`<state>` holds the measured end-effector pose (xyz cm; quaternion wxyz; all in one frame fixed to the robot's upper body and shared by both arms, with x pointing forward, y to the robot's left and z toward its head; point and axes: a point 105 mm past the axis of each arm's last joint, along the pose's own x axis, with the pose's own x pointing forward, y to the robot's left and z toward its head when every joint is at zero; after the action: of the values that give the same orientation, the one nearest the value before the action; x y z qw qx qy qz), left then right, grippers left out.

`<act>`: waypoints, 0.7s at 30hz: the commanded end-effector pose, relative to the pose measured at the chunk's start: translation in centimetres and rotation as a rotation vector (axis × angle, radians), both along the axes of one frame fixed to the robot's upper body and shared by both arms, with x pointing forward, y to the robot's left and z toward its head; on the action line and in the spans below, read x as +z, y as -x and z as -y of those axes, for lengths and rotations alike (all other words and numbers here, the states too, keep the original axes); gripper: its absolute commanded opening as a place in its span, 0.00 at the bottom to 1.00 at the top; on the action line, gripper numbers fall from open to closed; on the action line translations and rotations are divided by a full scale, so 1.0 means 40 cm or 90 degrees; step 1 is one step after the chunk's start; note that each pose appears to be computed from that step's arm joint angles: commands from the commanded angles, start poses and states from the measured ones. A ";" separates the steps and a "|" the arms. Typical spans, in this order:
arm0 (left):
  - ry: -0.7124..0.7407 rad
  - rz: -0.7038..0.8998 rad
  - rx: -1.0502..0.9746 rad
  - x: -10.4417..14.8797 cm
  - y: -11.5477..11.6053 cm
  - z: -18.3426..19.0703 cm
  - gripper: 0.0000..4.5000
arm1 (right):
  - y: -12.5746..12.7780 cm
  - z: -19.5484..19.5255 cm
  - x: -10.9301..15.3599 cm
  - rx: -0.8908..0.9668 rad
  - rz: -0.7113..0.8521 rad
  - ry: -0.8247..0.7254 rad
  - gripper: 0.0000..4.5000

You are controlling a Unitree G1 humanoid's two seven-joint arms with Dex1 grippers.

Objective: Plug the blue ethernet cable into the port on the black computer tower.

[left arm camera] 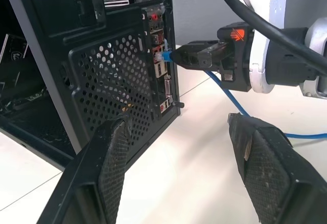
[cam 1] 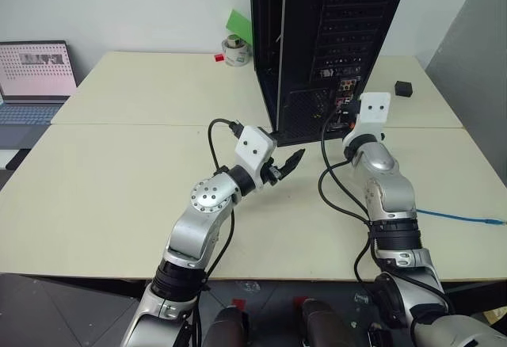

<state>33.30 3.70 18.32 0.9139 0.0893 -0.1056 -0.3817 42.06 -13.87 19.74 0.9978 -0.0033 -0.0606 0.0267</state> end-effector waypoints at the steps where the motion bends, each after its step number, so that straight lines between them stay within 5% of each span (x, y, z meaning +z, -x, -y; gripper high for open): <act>1: 0.002 0.032 -0.016 0.025 0.017 0.013 0.71 | 0.013 -0.018 0.089 0.015 0.077 0.020 0.00; 21: -0.003 0.034 -0.011 0.023 0.013 0.013 0.71 | 0.007 -0.020 0.062 -0.037 0.057 0.035 0.00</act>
<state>33.17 3.39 18.15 0.9116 0.0960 -0.1045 -0.3857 42.00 -13.76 19.73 0.9977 -0.0296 -0.0604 -0.0022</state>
